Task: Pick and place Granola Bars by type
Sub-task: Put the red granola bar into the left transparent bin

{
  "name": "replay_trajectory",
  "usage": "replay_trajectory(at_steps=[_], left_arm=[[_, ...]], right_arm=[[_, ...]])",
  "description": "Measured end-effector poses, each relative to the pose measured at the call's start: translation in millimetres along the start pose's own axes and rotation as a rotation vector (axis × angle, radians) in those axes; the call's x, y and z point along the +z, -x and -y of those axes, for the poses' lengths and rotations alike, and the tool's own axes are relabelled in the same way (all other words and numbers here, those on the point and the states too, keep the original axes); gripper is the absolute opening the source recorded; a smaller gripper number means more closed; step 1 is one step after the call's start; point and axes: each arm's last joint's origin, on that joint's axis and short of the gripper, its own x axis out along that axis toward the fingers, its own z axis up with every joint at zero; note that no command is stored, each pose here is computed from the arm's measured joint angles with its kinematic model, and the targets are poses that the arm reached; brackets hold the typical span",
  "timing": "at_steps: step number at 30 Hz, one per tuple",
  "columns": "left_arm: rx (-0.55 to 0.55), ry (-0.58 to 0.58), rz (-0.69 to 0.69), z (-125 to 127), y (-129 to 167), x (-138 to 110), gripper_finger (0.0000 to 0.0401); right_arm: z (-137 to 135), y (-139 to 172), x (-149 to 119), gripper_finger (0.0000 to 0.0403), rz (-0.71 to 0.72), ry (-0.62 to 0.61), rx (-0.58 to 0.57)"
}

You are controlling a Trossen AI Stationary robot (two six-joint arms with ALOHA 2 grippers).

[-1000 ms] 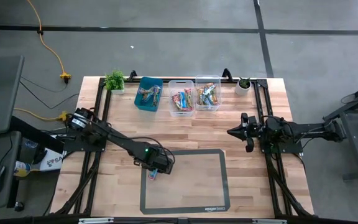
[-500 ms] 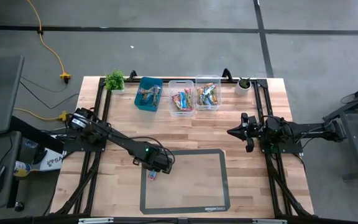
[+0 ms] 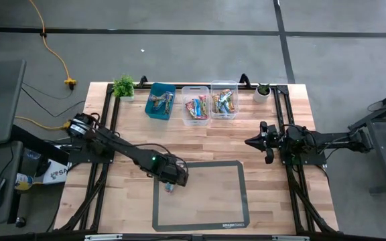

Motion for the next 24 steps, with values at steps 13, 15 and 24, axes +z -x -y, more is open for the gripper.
replay_trajectory(at_steps=[13,15,24], left_arm=[[-0.435,-0.275,0.110,32.1,46.8,0.3,0.0057],[-0.545,-0.359,0.141,41.3,53.7,-0.6,0.0057],[-1.083,-0.571,0.395,78.7,96.6,14.8,0.0057]], right_arm=[[0.0,0.0,0.0,0.0007,0.000,0.000,0.000],[0.0,0.0,0.0,0.0007,0.000,0.000,0.000],[0.0,0.0,0.0,0.0007,0.000,0.000,0.000]])
